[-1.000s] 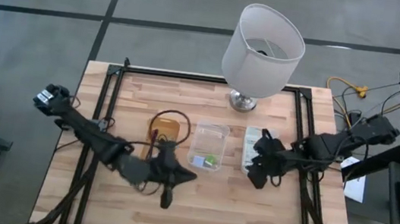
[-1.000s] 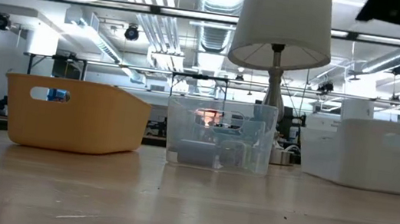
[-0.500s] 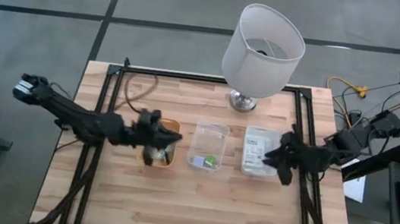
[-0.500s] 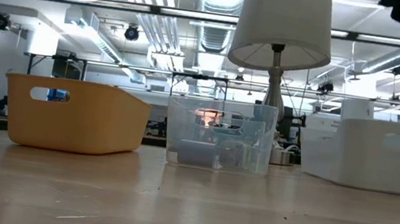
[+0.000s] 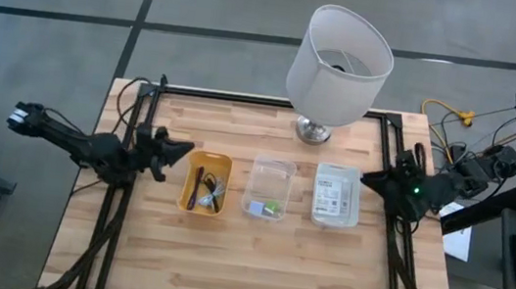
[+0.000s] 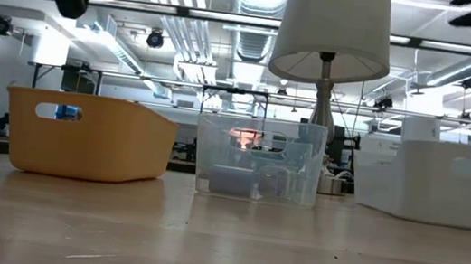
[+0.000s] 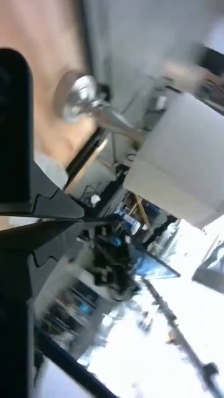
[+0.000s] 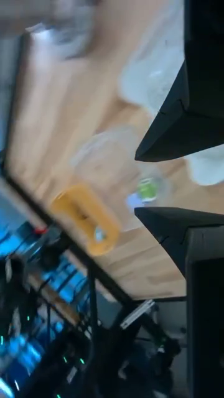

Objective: Pick and place items into bin
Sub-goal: Return to home position

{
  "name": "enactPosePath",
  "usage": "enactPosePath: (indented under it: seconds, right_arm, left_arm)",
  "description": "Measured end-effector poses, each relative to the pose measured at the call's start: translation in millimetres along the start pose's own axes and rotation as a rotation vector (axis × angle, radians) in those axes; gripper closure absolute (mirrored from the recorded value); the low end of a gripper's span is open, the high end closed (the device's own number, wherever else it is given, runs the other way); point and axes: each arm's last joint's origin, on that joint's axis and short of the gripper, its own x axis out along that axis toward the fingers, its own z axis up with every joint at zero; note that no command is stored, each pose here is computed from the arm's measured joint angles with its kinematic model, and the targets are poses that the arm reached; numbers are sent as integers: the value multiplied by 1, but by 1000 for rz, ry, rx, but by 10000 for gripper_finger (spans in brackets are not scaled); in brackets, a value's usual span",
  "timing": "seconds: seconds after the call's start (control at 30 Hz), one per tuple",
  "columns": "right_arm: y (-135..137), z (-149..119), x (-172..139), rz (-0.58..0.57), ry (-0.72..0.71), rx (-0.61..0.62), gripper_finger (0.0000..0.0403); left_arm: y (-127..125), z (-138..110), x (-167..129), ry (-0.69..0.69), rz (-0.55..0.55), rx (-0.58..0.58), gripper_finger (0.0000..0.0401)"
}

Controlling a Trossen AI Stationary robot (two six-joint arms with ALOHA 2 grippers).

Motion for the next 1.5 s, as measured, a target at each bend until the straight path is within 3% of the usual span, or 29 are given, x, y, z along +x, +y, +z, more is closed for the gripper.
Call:
enactPosePath:
  seconds: [0.13,0.3,0.47,0.53,0.6,0.7,0.83,0.93,1.07,1.3,1.5]
  right_arm:
    - [14,10,-2,108,-129,-219,284]
    - [13,20,-15,263,-236,-319,283]
    - [-13,10,-19,333,-337,-306,289]
    - [-19,2,-15,437,-395,-318,291]
    - [-23,-10,-6,492,-456,-338,292]
    - [-30,-30,14,474,-455,-337,292]
    - [-34,-44,30,477,-446,-314,293]
    - [-41,-54,40,437,-430,-310,294]
    - [-49,-59,46,415,-452,-297,294]
    - [-64,-72,58,377,-464,-294,298]
    - [-74,-84,72,305,-470,-251,300]
  left_arm:
    - [3,0,-2,21,-69,256,401]
    - [12,1,5,54,-114,432,401]
    - [34,6,11,144,-117,423,401]
    - [39,10,12,169,-190,400,401]
    - [44,15,12,170,-193,361,401]
    - [53,16,10,200,-132,360,401]
    - [51,20,5,182,-183,418,401]
    - [53,20,1,169,-127,424,401]
    - [66,6,-6,153,-79,426,401]
    - [92,-22,-22,83,14,308,401]
    - [98,-26,-29,30,63,386,401]
